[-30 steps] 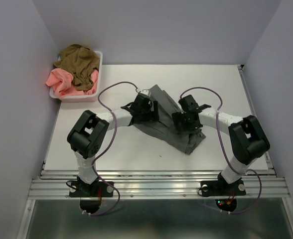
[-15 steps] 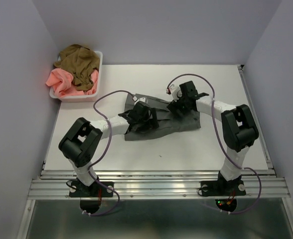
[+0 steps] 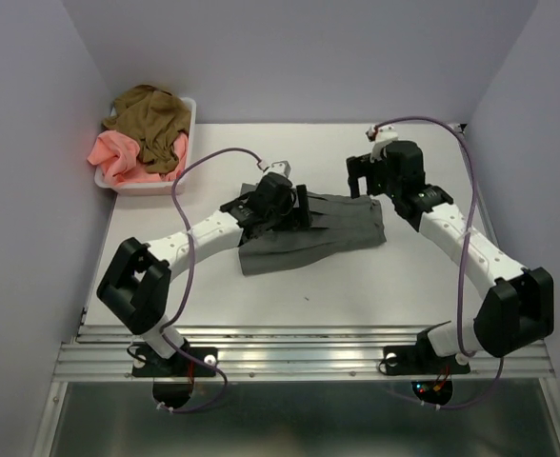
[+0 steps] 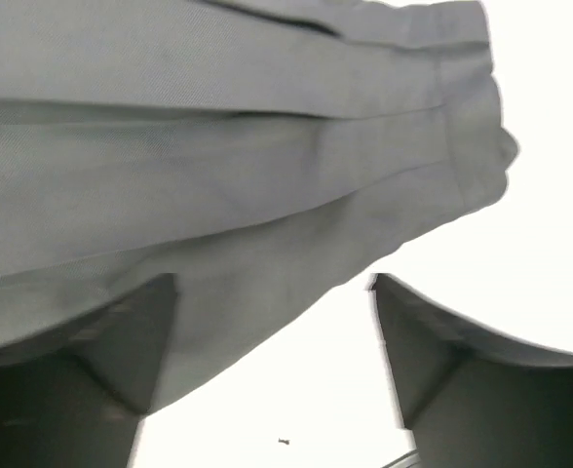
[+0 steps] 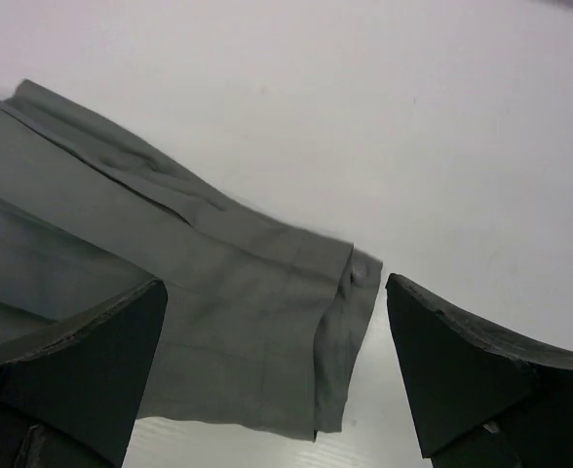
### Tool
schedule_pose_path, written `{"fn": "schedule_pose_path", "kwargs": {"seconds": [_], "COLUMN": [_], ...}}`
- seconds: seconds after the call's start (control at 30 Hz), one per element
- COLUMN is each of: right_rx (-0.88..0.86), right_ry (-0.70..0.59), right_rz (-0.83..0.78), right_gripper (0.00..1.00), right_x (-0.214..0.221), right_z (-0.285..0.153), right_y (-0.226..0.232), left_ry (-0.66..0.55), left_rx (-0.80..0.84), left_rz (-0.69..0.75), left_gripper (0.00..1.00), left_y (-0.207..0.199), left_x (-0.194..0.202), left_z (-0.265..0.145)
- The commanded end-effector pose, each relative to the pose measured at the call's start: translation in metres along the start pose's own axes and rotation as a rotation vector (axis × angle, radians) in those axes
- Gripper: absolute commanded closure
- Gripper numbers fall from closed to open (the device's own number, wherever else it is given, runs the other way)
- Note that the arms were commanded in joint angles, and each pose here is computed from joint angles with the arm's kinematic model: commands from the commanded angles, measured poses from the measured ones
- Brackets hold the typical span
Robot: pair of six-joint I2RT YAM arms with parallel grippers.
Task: Fold and stack the skirts
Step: Fold the skirt
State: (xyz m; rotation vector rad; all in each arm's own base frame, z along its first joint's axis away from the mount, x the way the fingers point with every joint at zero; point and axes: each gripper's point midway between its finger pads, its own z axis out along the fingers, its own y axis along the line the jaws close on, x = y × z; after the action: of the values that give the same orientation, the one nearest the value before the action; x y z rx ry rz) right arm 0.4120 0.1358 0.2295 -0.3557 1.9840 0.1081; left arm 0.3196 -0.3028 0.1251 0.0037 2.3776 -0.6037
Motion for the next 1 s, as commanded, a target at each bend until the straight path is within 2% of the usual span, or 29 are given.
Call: {"fn": "schedule_pose_path", "kwargs": {"seconds": [0.0, 0.07, 0.1, 0.2, 0.37, 0.4, 0.43, 0.8, 0.9, 0.97], "right_rx": [0.119, 0.126, 0.118, 0.05, -0.024, -0.062, -0.064, -0.12, -0.127, -0.181], "right_ry": [0.16, 0.2, 0.212, 0.259, 0.341, 0.369, 0.379, 0.552, 0.598, 0.607], "right_rz": [0.252, 0.321, 0.343, 0.413, 0.508, 0.523, 0.535, 0.599, 0.604, 0.605], "right_gripper": [0.0, 0.0, 0.0, 0.0, 0.0, 0.0, 0.0, 0.01, 0.09, 0.19], "right_x": [0.074, 0.092, 0.097, 0.112, 0.14, 0.148, 0.152, 0.208, 0.22, 0.221], "right_z": [0.009, 0.012, 0.014, 0.02, 0.029, 0.032, 0.034, 0.037, 0.036, 0.034], "right_y": [-0.029, -0.038, -0.041, -0.042, -0.039, -0.031, -0.034, -0.011, -0.008, 0.0], "left_ry": [-0.055, -0.068, -0.044, -0.015, 0.026, 0.05, 0.059, 0.177, 0.193, 0.204], "left_rx": [0.041, 0.05, 0.034, 0.031, -0.079, -0.099, -0.102, -0.118, -0.122, -0.126], "left_rz": [0.064, 0.085, 0.097, 0.133, 0.159, 0.165, 0.169, 0.203, 0.199, 0.195], "left_gripper": [0.24, 0.39, 0.56, 0.76, 0.9, 0.97, 0.99, 1.0, 1.0, 1.0], "left_y": [-0.018, -0.025, -0.022, -0.024, 0.0, 0.007, 0.009, 0.036, 0.04, 0.044], "left_x": [-0.024, -0.033, -0.028, -0.029, -0.022, -0.015, -0.012, 0.038, 0.046, 0.052], "left_z": [-0.013, -0.008, 0.002, 0.018, 0.043, 0.049, 0.052, 0.09, 0.096, 0.097]}}
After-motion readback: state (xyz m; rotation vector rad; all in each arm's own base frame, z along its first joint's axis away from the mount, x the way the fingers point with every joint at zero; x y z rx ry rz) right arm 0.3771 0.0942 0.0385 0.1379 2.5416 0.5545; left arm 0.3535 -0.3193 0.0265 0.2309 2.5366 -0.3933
